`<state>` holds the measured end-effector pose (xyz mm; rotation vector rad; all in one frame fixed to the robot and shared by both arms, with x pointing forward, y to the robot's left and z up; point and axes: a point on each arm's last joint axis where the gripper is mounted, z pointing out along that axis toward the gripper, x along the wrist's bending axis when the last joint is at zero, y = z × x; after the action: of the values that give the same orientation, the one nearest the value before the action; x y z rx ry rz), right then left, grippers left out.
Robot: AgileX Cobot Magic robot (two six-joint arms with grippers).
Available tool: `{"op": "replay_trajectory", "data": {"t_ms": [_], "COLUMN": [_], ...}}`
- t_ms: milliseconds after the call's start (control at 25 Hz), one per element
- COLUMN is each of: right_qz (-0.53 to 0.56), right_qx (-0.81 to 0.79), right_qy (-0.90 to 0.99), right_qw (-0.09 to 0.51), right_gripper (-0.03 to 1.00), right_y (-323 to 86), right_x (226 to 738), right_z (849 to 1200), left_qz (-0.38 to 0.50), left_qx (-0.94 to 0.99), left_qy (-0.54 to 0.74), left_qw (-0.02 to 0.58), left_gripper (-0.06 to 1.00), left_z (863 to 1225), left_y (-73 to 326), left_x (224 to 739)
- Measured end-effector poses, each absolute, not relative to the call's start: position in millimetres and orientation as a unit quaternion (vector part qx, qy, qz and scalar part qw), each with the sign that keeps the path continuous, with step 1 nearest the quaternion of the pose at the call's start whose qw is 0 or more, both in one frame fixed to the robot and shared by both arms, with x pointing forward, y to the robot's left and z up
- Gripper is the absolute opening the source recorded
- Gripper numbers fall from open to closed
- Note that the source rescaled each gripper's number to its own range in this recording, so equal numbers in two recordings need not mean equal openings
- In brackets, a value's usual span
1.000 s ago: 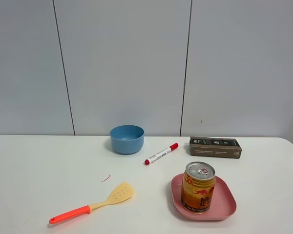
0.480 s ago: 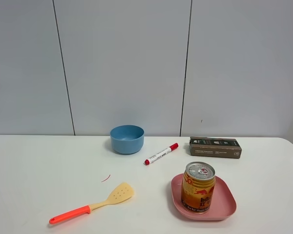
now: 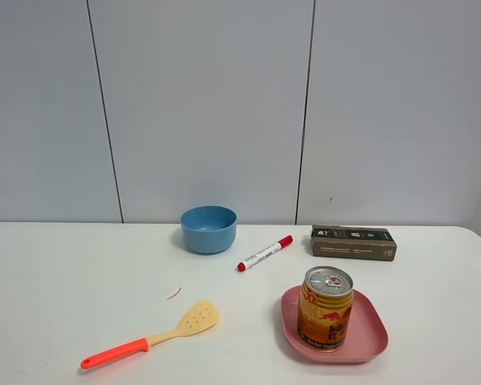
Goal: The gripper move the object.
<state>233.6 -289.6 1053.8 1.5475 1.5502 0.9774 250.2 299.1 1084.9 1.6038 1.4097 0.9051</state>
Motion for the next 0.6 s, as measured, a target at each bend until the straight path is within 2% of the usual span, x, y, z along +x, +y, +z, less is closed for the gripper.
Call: {"op": "replay_trajectory", "data": {"t_ms": [600], "right_qz": [0.38], "right_qx": [0.601], "right_qy": [0.602], "right_qw": [0.363], "right_gripper": [1.0], "right_y": [-289.6], "right_x": [233.6], "right_z": [1053.8], "left_qz": [0.347], "left_qx": [0.655], "left_qy": [0.553], "left_qw": [0.381], "left_gripper": [0.47], "left_z": [1057.7], "left_y": [299.2], "left_x": [241.4]}}
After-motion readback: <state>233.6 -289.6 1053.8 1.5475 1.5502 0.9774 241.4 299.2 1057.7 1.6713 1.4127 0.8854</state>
